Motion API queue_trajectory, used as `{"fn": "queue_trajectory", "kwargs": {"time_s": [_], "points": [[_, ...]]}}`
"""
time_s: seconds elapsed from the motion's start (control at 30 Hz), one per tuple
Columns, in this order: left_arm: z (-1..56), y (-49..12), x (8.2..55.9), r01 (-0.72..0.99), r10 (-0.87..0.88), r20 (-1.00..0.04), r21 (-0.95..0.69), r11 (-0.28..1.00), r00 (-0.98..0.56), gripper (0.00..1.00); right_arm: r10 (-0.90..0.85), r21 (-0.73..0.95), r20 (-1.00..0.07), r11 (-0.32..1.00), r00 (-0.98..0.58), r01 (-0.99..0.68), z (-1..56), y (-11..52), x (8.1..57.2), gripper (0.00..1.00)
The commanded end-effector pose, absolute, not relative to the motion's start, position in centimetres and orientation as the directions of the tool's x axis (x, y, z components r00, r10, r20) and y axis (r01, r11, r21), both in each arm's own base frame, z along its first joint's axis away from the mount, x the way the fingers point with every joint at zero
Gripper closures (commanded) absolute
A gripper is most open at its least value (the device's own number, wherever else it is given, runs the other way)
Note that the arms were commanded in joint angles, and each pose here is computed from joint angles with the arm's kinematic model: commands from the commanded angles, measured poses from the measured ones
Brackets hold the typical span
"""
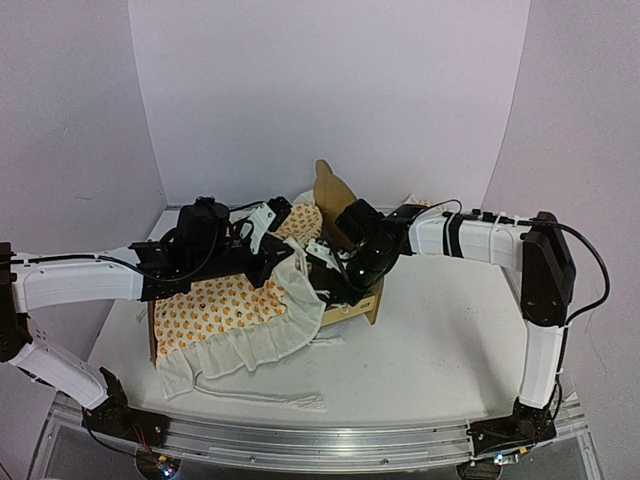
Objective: Set up the pet bed
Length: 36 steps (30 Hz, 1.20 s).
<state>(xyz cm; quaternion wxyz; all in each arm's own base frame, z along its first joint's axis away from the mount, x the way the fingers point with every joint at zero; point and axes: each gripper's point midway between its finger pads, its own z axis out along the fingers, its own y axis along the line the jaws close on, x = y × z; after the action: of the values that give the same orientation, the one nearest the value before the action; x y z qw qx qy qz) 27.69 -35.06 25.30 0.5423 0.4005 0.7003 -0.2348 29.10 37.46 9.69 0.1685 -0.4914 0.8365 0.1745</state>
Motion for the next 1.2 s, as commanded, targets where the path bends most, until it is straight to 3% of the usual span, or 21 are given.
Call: {"fn": "queue_trajectory", "kwargs": {"time_s": [0.0, 0.13, 0.17, 0.33, 0.53, 0.67, 0.8, 1.17], "points": [[25.3, -34.3, 28.8, 0.795, 0.271, -0.957, 0.085, 0.6, -0.102, 1.0, -0.766, 0.161, -0.514, 0.357, -0.387, -0.92, 11.4, 38.7, 27.8, 1.0], [24.1, -34.2, 28.7, 0.802, 0.26, -0.957, 0.055, 0.595, -0.128, 1.0, -0.782, 0.15, -0.491, 0.358, -0.384, -0.922, 11.9, 39.0, 28.5, 1.0], [23.9, -34.1, 28.7, 0.804, 0.259, -0.957, 0.051, 0.593, -0.13, 1.0, -0.784, 0.148, -0.489, 0.359, -0.384, -0.922, 12.4, 39.0, 28.5, 0.96], [23.5, -33.8, 28.4, 0.812, 0.25, -0.958, 0.032, 0.583, -0.141, 1.0, -0.814, 0.16, -0.469, 0.303, -0.343, -0.939, 15.7, 37.8, 26.8, 0.65], [22.9, -33.4, 28.4, 0.816, 0.246, -0.958, 0.024, 0.578, -0.146, 1.0, -0.843, 0.123, -0.518, 0.09, -0.142, -0.988, 17.8, 36.9, 24.2, 0.18], [23.0, -33.2, 28.5, 0.817, 0.234, -0.962, 0.019, 0.576, -0.143, 1.0, -0.833, 0.073, -0.544, -0.163, 0.097, -0.984, 17.1, 36.4, 22.2, 0.06], [23.1, -33.5, 28.4, 0.829, 0.222, -0.965, 0.01, 0.559, -0.139, 1.0, -0.798, -0.028, -0.512, -0.355, 0.318, -0.935, 15.8, 36.1, 22.5, 0.02], [24.2, -33.2, 28.1, 0.839, 0.192, -0.974, 0.002, 0.544, -0.122, 1.0, -0.873, 0.024, -0.408, -0.304, 0.268, -0.952, 12.5, 36.8, 26.1, 0.02]]}}
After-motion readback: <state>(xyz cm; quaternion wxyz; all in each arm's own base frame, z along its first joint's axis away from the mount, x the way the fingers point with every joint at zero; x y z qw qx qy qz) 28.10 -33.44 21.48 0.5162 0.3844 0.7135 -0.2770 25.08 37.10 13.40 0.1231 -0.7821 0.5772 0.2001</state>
